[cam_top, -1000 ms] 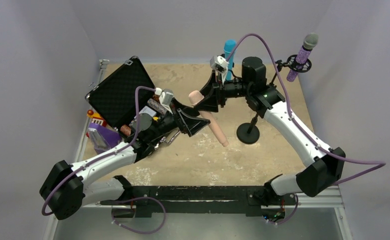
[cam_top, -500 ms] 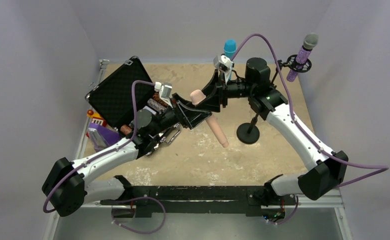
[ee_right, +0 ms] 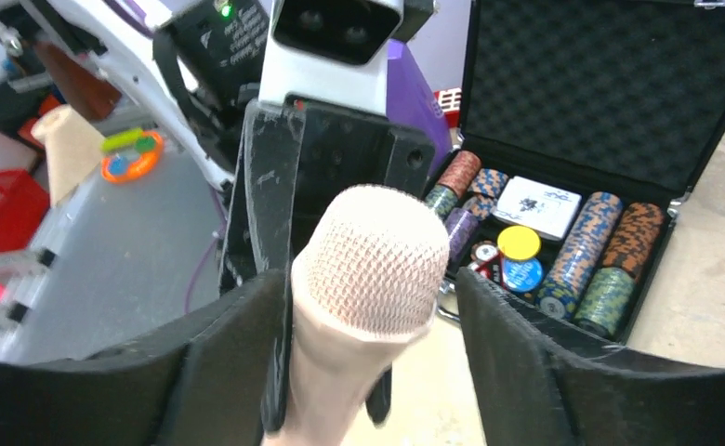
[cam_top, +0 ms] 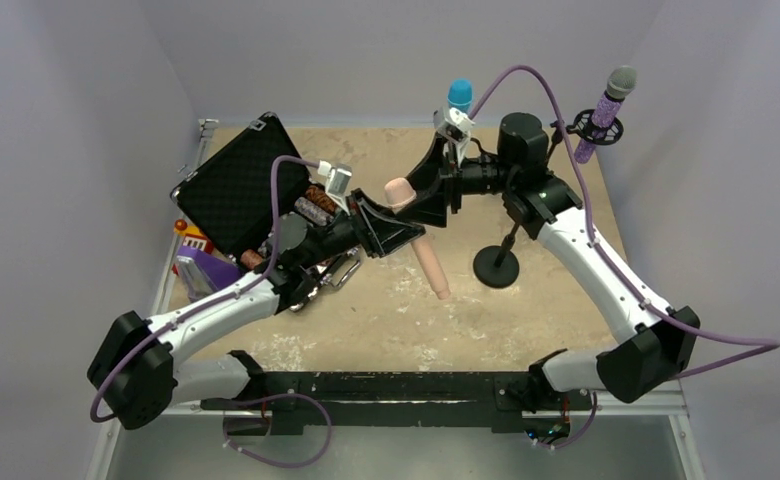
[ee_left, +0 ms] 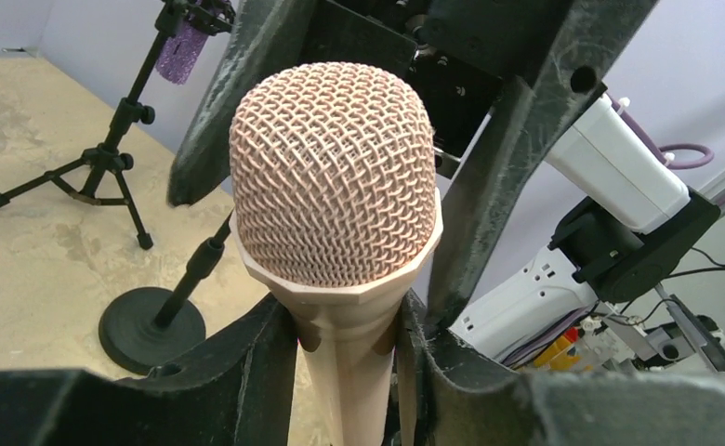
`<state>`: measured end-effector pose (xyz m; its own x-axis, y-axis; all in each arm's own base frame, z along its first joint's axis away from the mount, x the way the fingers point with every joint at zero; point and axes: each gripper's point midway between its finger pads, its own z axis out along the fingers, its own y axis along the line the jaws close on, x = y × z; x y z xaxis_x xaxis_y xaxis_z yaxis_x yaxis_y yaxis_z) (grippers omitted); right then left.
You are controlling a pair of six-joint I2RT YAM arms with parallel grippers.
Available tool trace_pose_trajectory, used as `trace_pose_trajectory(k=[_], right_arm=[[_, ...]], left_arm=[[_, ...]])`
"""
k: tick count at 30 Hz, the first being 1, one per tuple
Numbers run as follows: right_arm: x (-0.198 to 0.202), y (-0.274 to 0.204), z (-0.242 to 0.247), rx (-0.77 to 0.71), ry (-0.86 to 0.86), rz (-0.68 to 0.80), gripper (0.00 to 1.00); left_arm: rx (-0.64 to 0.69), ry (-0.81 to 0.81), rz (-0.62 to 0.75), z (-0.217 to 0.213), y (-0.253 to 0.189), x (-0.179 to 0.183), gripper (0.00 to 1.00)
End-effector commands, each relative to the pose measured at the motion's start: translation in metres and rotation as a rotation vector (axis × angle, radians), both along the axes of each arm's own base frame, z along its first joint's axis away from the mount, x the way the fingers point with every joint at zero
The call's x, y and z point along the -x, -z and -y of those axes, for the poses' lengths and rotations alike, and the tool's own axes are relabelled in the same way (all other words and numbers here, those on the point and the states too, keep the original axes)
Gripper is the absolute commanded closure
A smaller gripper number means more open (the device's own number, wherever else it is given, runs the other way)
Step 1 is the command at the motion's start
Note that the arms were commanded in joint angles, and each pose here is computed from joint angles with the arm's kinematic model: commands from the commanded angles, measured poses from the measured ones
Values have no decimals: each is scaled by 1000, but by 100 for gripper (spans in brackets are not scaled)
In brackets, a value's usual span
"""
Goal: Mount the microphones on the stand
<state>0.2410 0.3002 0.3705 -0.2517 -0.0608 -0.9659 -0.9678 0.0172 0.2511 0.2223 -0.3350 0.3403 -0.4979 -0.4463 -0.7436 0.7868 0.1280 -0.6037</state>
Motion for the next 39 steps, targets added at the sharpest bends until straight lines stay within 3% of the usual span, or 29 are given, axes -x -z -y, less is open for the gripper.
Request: trace_pose_trajectory(k=[1,5,10,15,24,31,39], right_arm=[[23,-26,26,-2,-54,138,16],[24,-22,59,84,17,279,12],[-3,5,115,306,324,385,10],[-17,36,200,459,583,301,9],[-33,71,255,604,701,205,10],[-45,78,250,560,626,201,15],[-44,78,238,520,517,212,38]], left_arm=[[-1,-80,127,-29,-26,3,100],[-208,-155,173,-46,-5,1,100],[-426,-172,287,-59,5,1,100],[-534,-119,357,-61,6,7,100],[-526,-69,397,-51,3,6,100],[-454,-30,436,-35,-12,3,100],[-418,18,483,-13,-29,-11,100]])
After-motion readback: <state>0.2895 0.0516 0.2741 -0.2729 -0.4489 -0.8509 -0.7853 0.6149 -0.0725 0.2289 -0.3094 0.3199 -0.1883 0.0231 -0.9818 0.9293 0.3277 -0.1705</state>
